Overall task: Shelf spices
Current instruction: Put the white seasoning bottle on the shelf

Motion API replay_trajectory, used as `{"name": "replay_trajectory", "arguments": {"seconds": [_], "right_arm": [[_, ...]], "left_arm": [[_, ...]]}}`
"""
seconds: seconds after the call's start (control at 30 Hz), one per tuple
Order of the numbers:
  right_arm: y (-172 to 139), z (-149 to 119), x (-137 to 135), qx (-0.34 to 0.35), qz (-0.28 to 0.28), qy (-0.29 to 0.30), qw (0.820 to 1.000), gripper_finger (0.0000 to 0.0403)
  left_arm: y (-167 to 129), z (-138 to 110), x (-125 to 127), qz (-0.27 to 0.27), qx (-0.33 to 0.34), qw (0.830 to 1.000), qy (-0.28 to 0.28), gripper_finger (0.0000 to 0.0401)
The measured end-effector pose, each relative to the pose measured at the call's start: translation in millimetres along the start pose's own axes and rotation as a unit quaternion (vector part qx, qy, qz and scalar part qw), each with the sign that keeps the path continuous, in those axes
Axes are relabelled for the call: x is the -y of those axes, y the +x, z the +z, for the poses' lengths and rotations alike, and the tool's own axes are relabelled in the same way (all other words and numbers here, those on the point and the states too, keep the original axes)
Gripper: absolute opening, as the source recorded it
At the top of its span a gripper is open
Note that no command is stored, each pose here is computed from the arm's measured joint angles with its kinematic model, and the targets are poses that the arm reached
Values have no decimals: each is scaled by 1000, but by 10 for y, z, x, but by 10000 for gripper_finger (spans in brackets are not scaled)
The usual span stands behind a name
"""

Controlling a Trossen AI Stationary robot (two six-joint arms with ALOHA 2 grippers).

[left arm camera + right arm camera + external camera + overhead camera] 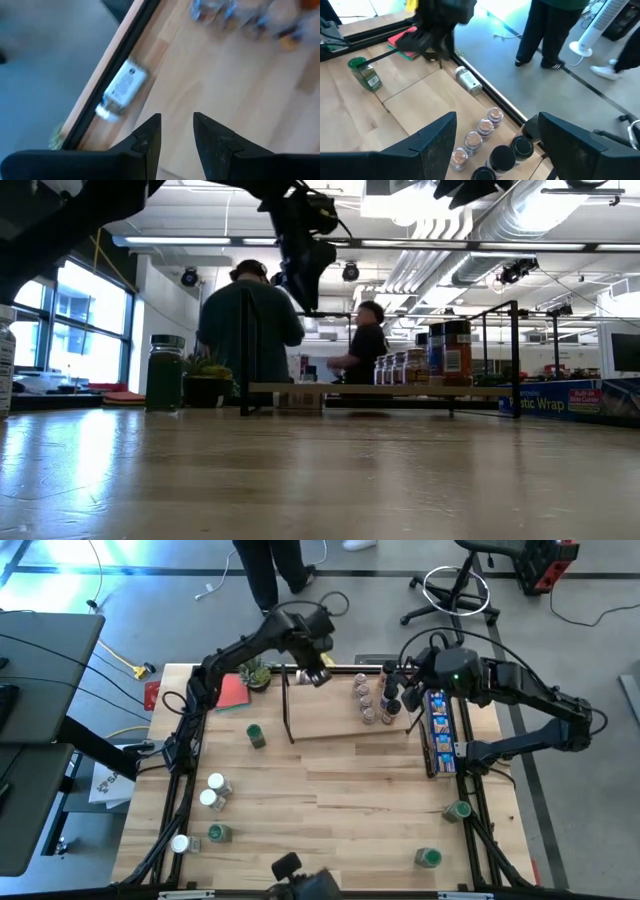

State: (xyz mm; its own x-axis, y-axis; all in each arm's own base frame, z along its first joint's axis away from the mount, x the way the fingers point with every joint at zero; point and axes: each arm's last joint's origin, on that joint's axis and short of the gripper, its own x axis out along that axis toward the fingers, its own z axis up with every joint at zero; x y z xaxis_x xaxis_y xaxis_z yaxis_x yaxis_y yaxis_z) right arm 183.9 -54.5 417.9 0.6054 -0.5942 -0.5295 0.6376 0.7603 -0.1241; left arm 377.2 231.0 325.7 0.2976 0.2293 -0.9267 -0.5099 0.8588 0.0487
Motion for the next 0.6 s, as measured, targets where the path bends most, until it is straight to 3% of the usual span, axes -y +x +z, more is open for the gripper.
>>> {"name": "replay_trajectory", "arguments": {"seconds": [0.13,0.27,0.6], "right_arm": [[23,4,38,-7,17,8,1000,275],[40,11,63,-10,38,6,999,275],[50,28,79,-4,40,17,999,275]], "left_arm": [[14,-4,-242,-18,3,999,-26,109],[104,-16,-451,-12,-6,1000,-17,123],[641,-52,-758,-32,-57,997,30,227]]}}
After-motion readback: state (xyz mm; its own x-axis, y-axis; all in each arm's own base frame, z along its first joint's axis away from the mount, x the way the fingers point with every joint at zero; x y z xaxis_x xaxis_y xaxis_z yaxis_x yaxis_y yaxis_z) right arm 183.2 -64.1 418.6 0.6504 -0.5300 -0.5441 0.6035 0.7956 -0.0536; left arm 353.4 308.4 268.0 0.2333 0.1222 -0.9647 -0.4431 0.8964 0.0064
